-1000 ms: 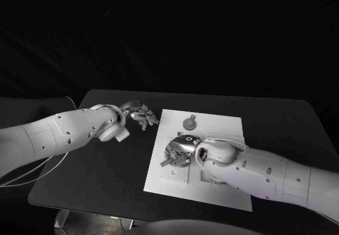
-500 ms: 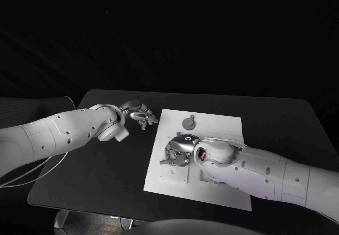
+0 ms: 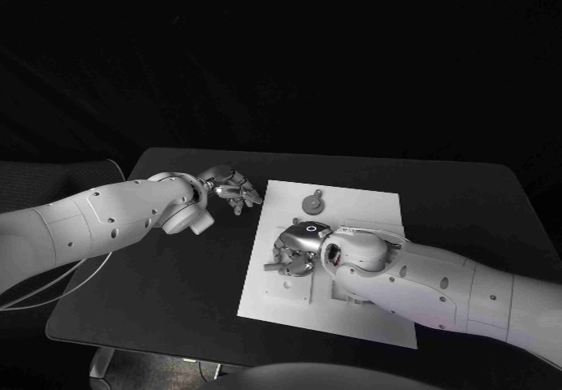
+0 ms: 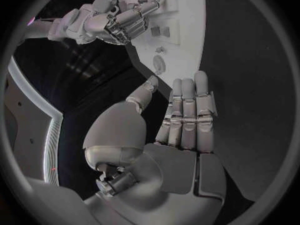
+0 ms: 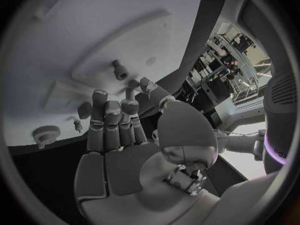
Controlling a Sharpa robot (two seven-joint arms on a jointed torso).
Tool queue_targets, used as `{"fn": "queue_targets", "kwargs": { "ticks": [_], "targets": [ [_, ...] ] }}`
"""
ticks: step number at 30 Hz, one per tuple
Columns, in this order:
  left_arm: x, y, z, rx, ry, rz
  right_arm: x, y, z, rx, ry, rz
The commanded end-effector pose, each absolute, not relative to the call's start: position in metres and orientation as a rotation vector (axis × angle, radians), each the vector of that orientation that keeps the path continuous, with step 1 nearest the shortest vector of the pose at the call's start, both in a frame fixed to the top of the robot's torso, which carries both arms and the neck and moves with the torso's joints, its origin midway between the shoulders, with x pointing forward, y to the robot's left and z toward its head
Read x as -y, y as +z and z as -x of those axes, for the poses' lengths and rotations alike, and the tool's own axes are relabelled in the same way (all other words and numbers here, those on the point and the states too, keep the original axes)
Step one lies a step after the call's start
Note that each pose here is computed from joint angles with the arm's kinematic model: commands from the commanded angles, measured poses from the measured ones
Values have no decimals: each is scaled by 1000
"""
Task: Assemble the parts on the task board
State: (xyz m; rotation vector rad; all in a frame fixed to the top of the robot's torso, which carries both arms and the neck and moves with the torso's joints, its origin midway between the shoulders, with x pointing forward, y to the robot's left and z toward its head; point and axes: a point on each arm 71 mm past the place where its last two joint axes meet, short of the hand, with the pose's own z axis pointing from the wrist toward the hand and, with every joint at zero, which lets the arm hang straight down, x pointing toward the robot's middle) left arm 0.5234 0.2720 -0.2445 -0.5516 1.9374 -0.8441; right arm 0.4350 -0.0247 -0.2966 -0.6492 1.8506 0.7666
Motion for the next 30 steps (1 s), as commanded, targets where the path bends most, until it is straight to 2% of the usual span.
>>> {"fn": "queue_targets", "kwargs": {
  "ticks": [1,19,30],
  "targets": [
    [-270,-243,-524,-1926,-858,552,31,-305,-435,-1886,705,670],
    [-270,-243,-524,-1925,-856,553,32,-304,-431,-1896,706,684],
    [-272,-243,-523,-1923,-854,555,38,-295,-431,-1818,775,593]
  ]
}}
